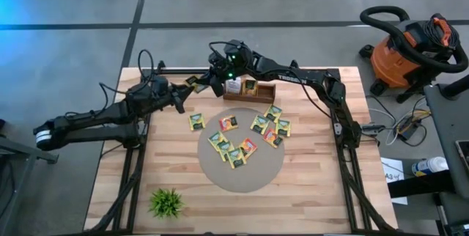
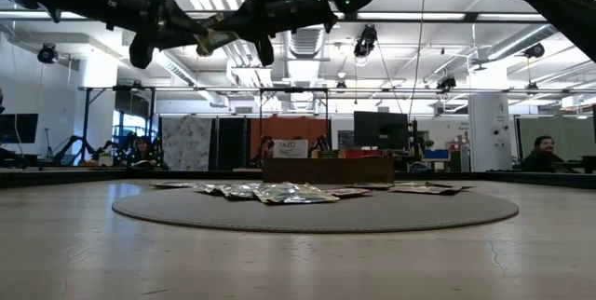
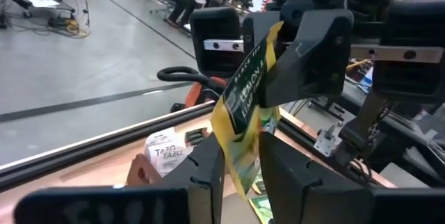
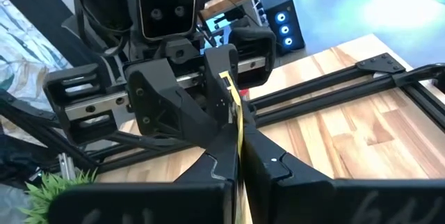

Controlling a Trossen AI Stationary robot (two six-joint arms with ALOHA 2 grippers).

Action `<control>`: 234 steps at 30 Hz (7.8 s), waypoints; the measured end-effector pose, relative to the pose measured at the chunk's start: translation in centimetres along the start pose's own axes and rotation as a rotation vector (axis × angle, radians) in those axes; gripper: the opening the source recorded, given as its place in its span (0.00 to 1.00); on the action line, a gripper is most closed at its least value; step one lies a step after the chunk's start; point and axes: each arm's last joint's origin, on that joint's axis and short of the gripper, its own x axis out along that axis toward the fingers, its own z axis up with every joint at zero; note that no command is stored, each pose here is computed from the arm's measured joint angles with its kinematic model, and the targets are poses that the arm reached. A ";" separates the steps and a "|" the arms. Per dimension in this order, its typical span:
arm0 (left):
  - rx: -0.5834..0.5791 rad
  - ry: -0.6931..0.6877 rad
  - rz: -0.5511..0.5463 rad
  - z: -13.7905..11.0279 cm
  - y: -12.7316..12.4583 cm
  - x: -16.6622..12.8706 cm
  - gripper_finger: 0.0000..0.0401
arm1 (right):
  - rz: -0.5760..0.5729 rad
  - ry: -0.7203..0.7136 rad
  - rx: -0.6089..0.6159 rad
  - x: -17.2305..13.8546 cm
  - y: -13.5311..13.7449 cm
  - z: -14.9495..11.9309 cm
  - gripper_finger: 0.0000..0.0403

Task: Pick & Place Tea
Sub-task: Put the yellow tea bag into the right section of the wooden organizer

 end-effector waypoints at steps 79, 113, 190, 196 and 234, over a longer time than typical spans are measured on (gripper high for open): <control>0.570 0.452 -0.174 -2.1 -1.9 13.9 0.00 | -0.303 0.717 -0.328 -5.7 1.2 -2.6 0.05; 0.102 0.567 0.000 -1.8 -2.1 11.5 0.00 | -0.372 0.807 -0.332 -6.7 0.0 -3.3 0.02; 0.338 0.369 -0.212 -1.7 -6.9 22.1 0.00 | -0.244 0.623 -0.306 -17.7 0.5 -4.9 0.33; 0.339 0.360 -0.209 -1.6 -6.9 22.1 0.00 | -0.235 0.630 -0.327 -17.7 0.5 -5.0 0.14; 0.355 0.539 0.291 -1.0 -4.8 15.0 0.35 | -0.459 0.888 -0.082 -16.7 -9.0 -9.1 0.02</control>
